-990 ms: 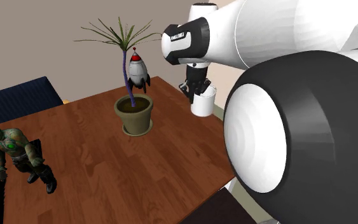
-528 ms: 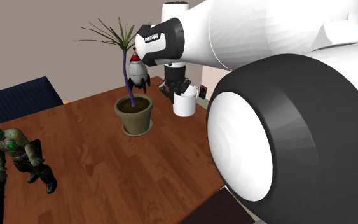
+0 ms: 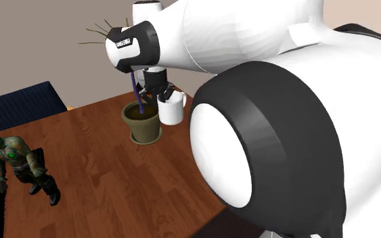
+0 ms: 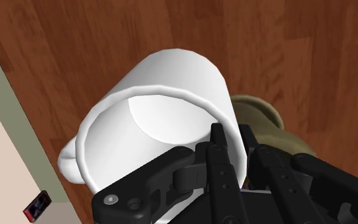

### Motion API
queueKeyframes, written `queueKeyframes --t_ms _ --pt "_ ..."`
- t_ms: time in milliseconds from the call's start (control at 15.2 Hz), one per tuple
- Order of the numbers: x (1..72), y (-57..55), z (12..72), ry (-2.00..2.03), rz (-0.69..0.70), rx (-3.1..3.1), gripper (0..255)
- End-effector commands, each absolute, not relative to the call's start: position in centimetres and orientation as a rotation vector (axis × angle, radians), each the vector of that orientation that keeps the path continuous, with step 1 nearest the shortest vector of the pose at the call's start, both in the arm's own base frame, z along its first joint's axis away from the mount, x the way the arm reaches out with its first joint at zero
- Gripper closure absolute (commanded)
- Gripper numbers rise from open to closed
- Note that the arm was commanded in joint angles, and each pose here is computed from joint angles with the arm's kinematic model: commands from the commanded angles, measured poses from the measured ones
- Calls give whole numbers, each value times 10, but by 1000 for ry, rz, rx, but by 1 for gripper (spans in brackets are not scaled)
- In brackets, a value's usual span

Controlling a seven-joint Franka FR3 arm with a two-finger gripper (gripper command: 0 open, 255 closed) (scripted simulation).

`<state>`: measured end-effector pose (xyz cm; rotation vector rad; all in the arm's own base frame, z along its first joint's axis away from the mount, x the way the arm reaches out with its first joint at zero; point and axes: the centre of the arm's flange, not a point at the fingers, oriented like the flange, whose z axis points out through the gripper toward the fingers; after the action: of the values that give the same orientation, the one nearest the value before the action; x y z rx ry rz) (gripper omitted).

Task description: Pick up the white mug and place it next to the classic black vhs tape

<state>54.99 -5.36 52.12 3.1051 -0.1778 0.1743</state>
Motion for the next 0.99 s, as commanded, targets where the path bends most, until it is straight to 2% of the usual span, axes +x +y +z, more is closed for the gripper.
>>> queueKeyframes --t_ms 0,924 --pt "564 -28 520 -180 176 3105 255" --pt "650 136 521 -180 176 3105 255"
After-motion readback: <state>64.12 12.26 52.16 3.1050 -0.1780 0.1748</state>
